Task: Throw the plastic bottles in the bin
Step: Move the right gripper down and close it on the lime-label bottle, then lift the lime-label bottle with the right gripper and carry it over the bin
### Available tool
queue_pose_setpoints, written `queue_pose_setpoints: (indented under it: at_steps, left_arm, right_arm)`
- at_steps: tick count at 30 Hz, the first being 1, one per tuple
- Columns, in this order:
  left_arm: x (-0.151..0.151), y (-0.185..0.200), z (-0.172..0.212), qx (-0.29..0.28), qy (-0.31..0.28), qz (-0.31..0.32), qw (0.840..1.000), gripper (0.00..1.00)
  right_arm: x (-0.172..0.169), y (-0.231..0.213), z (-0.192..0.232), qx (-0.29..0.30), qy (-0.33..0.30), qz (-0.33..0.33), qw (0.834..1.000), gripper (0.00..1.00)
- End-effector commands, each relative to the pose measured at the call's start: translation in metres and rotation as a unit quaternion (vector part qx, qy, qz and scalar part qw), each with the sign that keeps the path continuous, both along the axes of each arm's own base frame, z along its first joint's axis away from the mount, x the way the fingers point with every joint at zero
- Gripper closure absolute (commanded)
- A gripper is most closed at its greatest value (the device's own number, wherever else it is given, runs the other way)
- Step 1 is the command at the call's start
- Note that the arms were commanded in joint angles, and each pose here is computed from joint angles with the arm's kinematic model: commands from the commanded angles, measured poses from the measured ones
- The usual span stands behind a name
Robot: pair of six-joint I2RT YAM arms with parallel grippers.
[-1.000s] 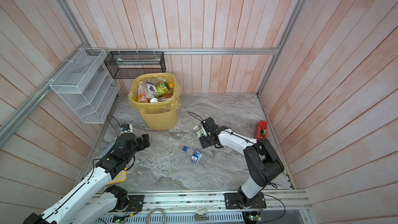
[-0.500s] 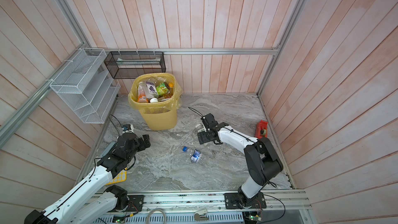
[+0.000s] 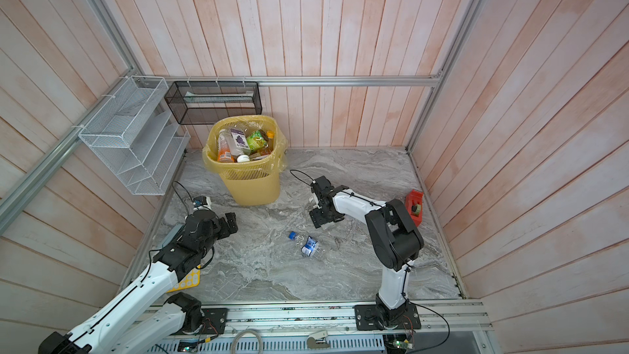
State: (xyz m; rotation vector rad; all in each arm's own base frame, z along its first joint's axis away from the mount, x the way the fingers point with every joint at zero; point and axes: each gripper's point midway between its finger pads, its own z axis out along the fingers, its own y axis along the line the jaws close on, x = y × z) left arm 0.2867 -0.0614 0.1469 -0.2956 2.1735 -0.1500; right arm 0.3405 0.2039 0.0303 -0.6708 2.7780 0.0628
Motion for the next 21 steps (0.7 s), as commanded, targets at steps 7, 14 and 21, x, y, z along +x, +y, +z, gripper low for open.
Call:
queue_pose_setpoints:
  at_steps: [7, 14, 21]
  left_arm:
    - [-0.005, 0.006, -0.005, 0.010, 0.006, 0.012, 1.000, 0.00]
    - [-0.005, 0.009, -0.001, -0.001, -0.009, 0.025, 1.000, 0.00]
    - [-0.005, 0.010, 0.004, -0.008, -0.023, 0.030, 0.999, 0.00]
  right_arm:
    - [0.011, 0.000, 0.018, 0.005, -0.027, 0.002, 1.000, 0.46]
    - [0.038, 0.001, 0.125, 0.165, -0.169, -0.034, 0.971, 0.54]
    - [0.046, 0.006, 0.324, 0.320, -0.392, -0.018, 0.862, 0.54]
